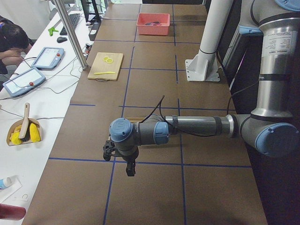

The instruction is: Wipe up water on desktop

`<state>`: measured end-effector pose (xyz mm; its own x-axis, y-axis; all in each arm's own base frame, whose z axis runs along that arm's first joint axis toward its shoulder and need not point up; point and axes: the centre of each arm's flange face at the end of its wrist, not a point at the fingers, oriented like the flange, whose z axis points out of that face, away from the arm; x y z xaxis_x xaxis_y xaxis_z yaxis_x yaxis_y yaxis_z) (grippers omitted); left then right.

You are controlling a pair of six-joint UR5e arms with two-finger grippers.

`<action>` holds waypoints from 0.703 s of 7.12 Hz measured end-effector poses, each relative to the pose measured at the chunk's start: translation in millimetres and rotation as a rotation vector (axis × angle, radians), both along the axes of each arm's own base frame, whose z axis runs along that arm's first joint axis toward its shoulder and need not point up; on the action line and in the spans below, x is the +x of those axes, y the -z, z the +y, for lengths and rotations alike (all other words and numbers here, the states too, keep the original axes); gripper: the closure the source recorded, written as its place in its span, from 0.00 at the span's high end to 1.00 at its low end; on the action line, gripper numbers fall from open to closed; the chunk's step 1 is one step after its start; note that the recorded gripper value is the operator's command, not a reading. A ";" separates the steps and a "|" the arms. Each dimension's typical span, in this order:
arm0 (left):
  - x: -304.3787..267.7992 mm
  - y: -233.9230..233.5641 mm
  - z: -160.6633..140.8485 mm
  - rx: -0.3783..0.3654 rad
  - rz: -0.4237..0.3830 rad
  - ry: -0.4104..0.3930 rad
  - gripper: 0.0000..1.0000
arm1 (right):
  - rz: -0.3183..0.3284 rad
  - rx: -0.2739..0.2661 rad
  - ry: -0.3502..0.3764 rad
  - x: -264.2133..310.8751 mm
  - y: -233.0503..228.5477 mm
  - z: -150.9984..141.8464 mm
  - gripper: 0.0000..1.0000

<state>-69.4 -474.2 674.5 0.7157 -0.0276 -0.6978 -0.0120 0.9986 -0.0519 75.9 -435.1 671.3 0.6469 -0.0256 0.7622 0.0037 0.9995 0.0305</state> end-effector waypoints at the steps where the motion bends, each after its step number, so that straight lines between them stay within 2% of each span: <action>1: 1.0 -0.8 4.0 0.001 0.021 0.002 1.00 | 0.000 -0.010 -0.006 0.0 -0.9 -0.2 1.00; 5: -13.3 6.9 11.1 0.015 0.035 0.035 1.00 | -0.003 -0.023 -0.014 -0.1 -2.5 -0.1 1.00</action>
